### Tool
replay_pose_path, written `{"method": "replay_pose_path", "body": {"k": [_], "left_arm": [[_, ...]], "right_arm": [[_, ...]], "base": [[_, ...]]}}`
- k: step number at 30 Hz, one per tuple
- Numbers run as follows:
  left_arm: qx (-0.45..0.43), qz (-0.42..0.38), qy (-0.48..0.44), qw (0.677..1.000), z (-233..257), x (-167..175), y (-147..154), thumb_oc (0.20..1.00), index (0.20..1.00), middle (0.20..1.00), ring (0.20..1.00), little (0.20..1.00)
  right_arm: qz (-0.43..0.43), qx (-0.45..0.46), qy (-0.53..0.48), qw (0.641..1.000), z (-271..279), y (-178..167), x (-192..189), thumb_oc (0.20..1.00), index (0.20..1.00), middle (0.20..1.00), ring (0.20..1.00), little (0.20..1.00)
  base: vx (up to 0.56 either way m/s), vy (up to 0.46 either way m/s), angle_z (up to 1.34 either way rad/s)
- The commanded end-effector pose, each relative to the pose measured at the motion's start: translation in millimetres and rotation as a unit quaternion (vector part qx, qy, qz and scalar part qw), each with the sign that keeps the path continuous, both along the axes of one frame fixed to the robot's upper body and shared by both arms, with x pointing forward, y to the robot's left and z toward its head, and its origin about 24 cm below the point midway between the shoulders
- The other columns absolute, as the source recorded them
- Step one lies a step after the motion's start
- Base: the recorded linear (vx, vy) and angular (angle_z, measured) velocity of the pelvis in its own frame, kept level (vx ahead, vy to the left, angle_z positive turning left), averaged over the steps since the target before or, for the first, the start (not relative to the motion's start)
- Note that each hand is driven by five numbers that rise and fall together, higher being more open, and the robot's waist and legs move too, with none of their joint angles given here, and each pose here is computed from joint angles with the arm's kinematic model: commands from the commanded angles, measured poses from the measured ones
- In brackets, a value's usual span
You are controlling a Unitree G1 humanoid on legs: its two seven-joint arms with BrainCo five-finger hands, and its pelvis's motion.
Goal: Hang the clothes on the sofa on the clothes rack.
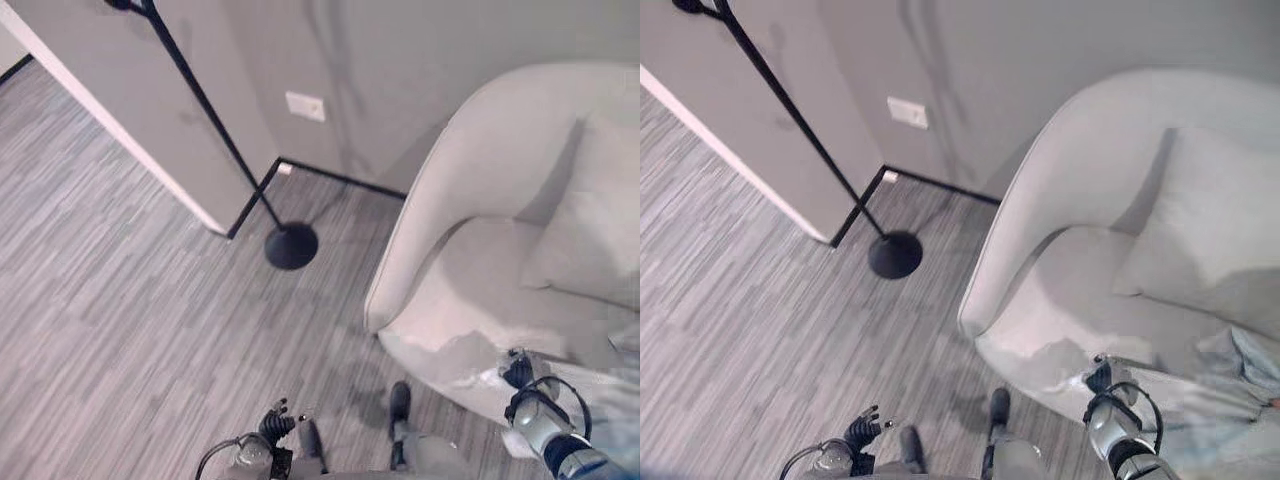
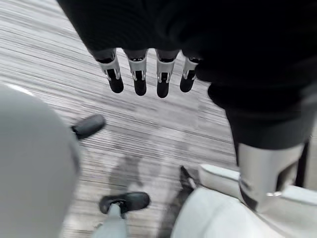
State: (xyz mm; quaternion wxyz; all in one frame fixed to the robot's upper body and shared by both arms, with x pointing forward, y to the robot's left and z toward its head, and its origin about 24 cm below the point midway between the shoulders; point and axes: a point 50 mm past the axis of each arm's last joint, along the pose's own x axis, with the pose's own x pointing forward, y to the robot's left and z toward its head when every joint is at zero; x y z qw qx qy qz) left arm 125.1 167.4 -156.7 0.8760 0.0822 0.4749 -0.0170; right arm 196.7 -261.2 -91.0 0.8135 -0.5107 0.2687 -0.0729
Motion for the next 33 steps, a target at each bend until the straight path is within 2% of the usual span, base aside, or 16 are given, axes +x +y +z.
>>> {"method": "replay_pose_path", "body": {"k": [1, 5, 8, 14, 22, 29, 33], "left_arm": [[0.007, -0.024, 0.000, 1.000, -0.7, 3.7, -11.0, 1.000, 1.000, 1.000, 1.000, 1.000], [0.000, -0.027, 0.000, 1.000, -0.6, 6.4, -18.3, 1.000, 1.000, 1.000, 1.000, 1.000], [0.006, -0.018, 0.028, 0.999, -6.1, -7.5, -13.2, 1.000, 1.000, 1.000, 1.000, 1.000], [0.017, 0.016, 0.050, 0.998, -9.2, -16.8, -0.2, 1.000, 1.000, 1.000, 1.000, 1.000], [0.031, 0.038, 0.093, 0.994, -14.0, -37.5, 16.7, 1.000, 1.000, 1.000, 1.000, 1.000], [0.034, 0.032, 0.091, 0.995, -13.2, -35.2, 20.4, 1.000, 1.000, 1.000, 1.000, 1.000], [0.037, 0.015, 0.083, 0.996, -11.6, -27.9, 19.3, 1.000, 1.000, 1.000, 1.000, 1.000]], "right_arm": [[0.064, 0.023, -0.001, 0.998, -2.0, 29.8, 14.3, 1.000, 1.000, 1.000, 1.000, 1.000], [0.113, 0.029, 0.046, 0.992, -15.4, 46.8, -1.2, 1.000, 1.000, 1.000, 1.000, 1.000], [0.139, 0.031, 0.097, 0.985, -31.8, 61.0, -21.0, 1.000, 1.000, 1.000, 1.000, 1.000], [0.093, 0.056, 0.134, 0.985, -44.2, 64.1, -36.9, 1.000, 1.000, 1.000, 1.000, 1.000], [0.080, 0.070, 0.165, 0.980, -53.0, 70.4, -51.4, 1.000, 1.000, 1.000, 1.000, 1.000], [0.088, 0.071, 0.176, 0.978, -54.8, 73.9, -53.1, 1.000, 1.000, 1.000, 1.000, 1.000], [0.096, 0.074, 0.152, 0.981, -48.5, 76.7, -40.1, 1.000, 1.000, 1.000, 1.000, 1.000]], "base": [[0.01, 0.082, -0.13], [-0.04, 0.102, -0.21], [-0.02, 0.184, -0.10], [-0.07, 0.181, -0.17], [-0.06, 0.166, -0.02], [-0.03, 0.080, -0.05], [-0.04, 0.059, -0.11]]}}
